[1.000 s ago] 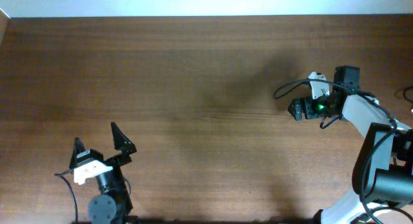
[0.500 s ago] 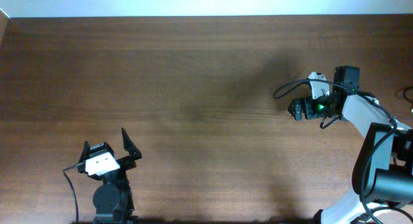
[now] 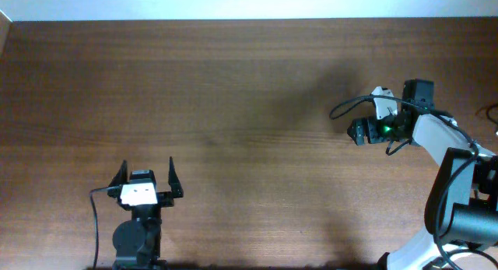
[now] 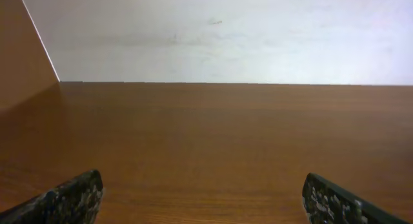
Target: Untangle cables
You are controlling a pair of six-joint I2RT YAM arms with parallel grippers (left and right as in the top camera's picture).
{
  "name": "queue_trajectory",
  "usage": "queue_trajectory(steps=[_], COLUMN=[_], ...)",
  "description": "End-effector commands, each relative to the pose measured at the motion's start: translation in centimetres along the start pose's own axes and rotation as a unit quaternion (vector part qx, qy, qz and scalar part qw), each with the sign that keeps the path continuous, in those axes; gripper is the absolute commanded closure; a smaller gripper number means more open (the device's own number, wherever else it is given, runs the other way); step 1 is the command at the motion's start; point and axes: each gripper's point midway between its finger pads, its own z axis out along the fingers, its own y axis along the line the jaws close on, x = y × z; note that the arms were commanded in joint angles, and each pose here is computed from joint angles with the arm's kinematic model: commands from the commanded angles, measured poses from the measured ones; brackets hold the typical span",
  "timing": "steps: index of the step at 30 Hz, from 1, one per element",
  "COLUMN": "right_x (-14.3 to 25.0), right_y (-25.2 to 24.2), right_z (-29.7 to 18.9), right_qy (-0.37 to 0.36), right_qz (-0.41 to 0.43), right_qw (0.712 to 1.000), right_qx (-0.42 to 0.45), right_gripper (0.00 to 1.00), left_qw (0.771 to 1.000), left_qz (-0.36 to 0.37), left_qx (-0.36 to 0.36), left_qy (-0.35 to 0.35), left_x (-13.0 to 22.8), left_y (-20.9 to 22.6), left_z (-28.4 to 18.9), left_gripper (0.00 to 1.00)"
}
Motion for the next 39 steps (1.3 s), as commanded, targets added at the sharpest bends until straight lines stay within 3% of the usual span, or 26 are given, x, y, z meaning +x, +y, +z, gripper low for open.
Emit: queue_trajectory(steps=[1, 6, 25, 29, 32, 35, 39], right_x=[6.5, 6.5, 5.8, 0.8, -3.6, -6.3, -7.0], right_y=[0.7, 0.7, -0.4, 0.8, 3.1, 5.9, 9.4], right_z=[3.6, 3.6, 2.7, -2.5, -9.3, -17.0, -25.1], right_qy=[0.098, 0.098, 0.079, -0.009, -0.111, -0.217, -0.322], right_qz=[0.04, 0.04, 0.048, 0.001, -0.048, -0.093, -0.137], right_qw=[0.994, 0.994, 0.996, 1.0, 0.991, 0.969, 0.931], right_qx=[-0.019, -0.019, -0.007, 0.021, 0.05, 0.077, 0.102], right_gripper=[0.01, 0.01, 0.01, 0.01, 0.01, 0.01, 0.02], left_qw=[0.999, 0.998, 0.998, 0.998, 0.998, 0.998, 0.998], left_qz=[-0.033, -0.001, -0.008, -0.008, -0.008, -0.008, -0.008], left_qx=[0.011, 0.06, 0.064, 0.064, 0.064, 0.064, 0.064], left_qy=[0.003, 0.006, 0.005, 0.005, 0.005, 0.005, 0.005], left_x=[0.2, 0.3, 0.3, 0.3, 0.3, 0.3, 0.3], left_y=[-0.4, -2.0, -2.2, -2.2, -2.2, -2.2, -2.2], left_z=[0.0, -0.1, -0.2, -0.2, -0.2, -0.2, -0.2], left_gripper=[0.01, 0.01, 0.01, 0.01, 0.01, 0.01, 0.01])
